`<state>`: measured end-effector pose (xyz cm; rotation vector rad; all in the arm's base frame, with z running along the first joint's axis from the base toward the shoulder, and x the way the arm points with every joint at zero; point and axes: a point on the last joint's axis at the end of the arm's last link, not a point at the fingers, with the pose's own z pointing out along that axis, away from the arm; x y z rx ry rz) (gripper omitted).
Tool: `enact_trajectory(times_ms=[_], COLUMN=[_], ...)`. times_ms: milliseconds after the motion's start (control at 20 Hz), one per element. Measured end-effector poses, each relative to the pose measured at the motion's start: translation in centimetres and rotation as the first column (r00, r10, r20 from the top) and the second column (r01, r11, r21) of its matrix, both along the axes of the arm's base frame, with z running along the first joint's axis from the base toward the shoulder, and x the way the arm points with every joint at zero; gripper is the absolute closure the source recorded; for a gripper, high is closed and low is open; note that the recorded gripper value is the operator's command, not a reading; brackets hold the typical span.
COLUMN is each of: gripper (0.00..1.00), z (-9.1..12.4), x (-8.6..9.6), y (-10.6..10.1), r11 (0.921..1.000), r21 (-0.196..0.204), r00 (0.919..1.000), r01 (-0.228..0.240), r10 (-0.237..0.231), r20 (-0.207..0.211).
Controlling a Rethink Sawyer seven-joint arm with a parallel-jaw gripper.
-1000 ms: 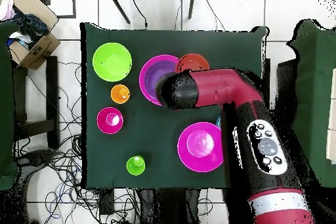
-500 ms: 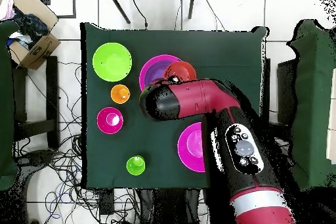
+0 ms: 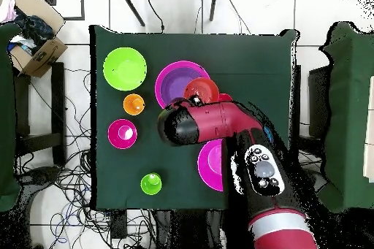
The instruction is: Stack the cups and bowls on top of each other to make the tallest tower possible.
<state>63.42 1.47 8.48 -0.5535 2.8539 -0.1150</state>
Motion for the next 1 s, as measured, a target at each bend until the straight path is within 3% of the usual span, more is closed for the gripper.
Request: enact_trajectory(times_ms=[600, 1000], gripper=[1.00, 1.00], z=[-1.6, -3.7], x=[-1.6, -2.3], y=[1.0, 2.2], r11=[0.9997, 1.0000], r21=[-0.013, -0.001], r00=[0.9998, 0.9993], r01=[-0.019, -0.002], r10=[0.019, 0.002], r20=[0.011, 0.036])
